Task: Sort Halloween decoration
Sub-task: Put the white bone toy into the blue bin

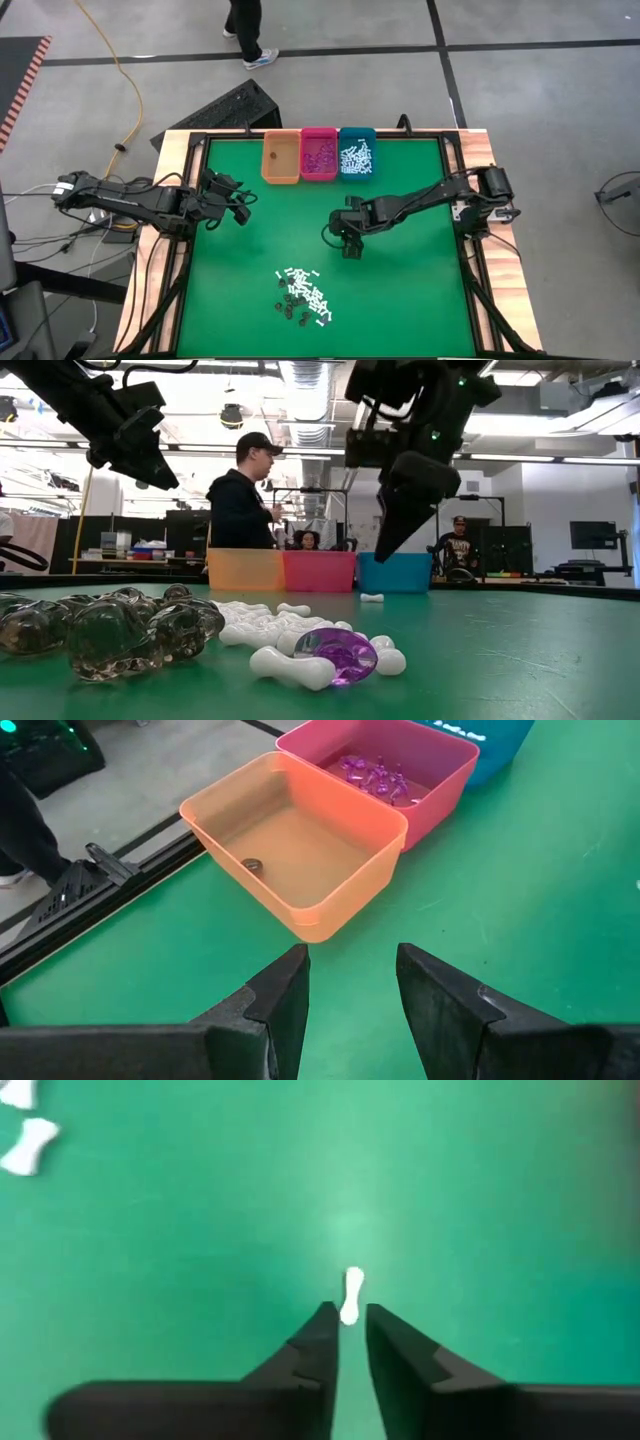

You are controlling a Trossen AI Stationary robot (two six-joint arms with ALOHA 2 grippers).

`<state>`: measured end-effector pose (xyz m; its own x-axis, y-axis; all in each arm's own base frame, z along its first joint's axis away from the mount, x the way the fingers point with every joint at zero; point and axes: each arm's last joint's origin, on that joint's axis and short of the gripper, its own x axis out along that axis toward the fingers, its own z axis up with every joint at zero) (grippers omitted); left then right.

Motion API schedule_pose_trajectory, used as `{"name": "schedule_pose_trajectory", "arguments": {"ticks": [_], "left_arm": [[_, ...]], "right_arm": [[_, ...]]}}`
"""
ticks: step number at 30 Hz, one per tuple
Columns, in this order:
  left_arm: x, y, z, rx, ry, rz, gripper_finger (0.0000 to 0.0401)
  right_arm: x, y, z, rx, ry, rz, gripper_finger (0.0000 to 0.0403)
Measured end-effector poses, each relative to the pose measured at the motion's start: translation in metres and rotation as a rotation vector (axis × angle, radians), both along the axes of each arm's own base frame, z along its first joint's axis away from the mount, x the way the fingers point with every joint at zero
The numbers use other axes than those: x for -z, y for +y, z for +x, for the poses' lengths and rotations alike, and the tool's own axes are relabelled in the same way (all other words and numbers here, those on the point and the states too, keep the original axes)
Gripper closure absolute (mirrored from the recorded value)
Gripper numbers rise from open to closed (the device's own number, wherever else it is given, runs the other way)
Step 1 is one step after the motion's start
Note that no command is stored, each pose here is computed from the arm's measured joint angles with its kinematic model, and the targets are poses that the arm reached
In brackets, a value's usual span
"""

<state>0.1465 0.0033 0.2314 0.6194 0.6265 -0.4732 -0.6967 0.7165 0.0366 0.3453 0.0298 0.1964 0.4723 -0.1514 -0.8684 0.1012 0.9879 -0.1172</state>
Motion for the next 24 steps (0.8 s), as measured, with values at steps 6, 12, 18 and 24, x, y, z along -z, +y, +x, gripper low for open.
{"name": "schedule_pose_trajectory", "arguments": {"ticks": [6,12,18,24], "left_arm": [[0.0,0.0,0.0,0.017,0.003,-0.012,0.0257],[0.003,-0.001,0.003,0.023,0.022,-0.016,0.0257],[0.007,-0.002,0.006,0.037,0.052,-0.028,0.0257],[0.008,-0.002,0.011,0.036,0.042,-0.029,0.0257]], "right_arm": [[0.011,-0.001,0.003,0.008,-0.001,0.101,0.0255],[0.026,0.02,0.014,-0.057,-0.044,0.143,0.0239],[0.035,0.046,0.016,-0.089,-0.042,0.161,0.0245],[0.049,0.055,0.02,-0.05,-0.045,0.161,0.0247]]}}
